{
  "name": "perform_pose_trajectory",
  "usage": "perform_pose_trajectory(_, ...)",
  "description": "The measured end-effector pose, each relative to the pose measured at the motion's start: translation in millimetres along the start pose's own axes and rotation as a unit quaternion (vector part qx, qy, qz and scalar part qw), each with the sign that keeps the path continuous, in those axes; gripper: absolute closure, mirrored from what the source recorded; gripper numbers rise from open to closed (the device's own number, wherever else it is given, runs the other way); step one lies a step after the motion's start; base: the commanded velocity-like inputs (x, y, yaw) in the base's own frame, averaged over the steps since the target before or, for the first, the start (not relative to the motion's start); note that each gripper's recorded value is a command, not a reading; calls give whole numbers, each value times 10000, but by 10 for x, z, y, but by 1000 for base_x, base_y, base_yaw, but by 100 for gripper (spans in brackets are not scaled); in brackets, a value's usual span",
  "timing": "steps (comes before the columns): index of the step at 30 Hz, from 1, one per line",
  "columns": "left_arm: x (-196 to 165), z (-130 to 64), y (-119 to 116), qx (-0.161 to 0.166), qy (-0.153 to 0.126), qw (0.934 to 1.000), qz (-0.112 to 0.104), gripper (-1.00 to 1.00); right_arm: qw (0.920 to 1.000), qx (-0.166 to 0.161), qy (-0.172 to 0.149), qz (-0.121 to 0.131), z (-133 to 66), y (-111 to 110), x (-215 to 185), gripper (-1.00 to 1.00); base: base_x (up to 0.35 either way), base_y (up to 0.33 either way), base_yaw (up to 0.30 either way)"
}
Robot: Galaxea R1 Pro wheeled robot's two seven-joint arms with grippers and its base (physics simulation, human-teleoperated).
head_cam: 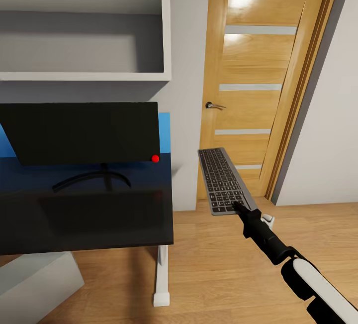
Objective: In the bedroom, organize the workspace by keeping the computer under the desk, ensuring the monitor is on the desk, placing the keyboard on the desk next to the monitor, placing the mouse on the desk next to the keyboard, moving the folder from the swivel chair onto the desk next to the mouse, stacking the notebook on top of the folder with the pen on top of the notebook, and positioning the swivel chair next to the desk.
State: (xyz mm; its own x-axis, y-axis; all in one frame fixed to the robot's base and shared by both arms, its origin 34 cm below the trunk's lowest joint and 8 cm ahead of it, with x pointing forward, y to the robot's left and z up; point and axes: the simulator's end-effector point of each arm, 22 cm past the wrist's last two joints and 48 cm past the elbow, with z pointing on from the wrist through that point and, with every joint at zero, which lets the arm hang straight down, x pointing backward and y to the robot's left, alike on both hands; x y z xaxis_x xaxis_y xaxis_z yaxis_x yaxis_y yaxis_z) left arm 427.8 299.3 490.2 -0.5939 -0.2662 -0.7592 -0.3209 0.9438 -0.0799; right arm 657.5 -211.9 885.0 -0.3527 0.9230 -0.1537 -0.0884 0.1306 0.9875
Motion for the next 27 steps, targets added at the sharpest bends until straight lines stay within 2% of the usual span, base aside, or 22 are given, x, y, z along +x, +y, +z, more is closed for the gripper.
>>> perform_pose_trajectory(11, 81, -11, 41, -41, 81, 10000, 22, -100, 10000, -13, 64, -46, -5, 5, 11, 100, 0, 0, 0)
perform_pose_trajectory(15, 79, -12, 42, -42, 73, 10000, 21, -100, 9997, -15, 241, -48, -8, 7, 91, 100, 0, 0, 0)
perform_pose_trajectory(18, 77, -12, 41, -39, 69, 10000, 20, -100, 9983, -58, 583, -29, -26, 12, 244, 100, 0, 0, 0)
perform_pose_trajectory(19, 77, -12, 41, -39, 69, 10000, 20, -100, 9976, -153, 675, -15, -41, 40, 286, 100, 0, 0, 0)
perform_pose_trajectory(20, 81, -11, 41, -39, 78, 10000, 21, -100, 9950, -535, 829, -159, -109, 143, 374, 100, 0, 0, 0)
perform_pose_trajectory(24, 83, -12, 41, -39, 82, 10000, 22, -100, 9901, -867, 923, -603, -156, 205, 429, 100, 0, 0, 0)
perform_pose_trajectory(25, 83, -12, 41, -39, 82, 10000, 22, -100, 9875, -1034, 956, -703, -175, 259, 449, 100, 0, 0, 0)
perform_pose_trajectory(27, 83, -12, 41, -39, 83, 10000, 22, -100, 9842, -1252, 983, -775, -206, 294, 453, 100, 0, 0, 0)
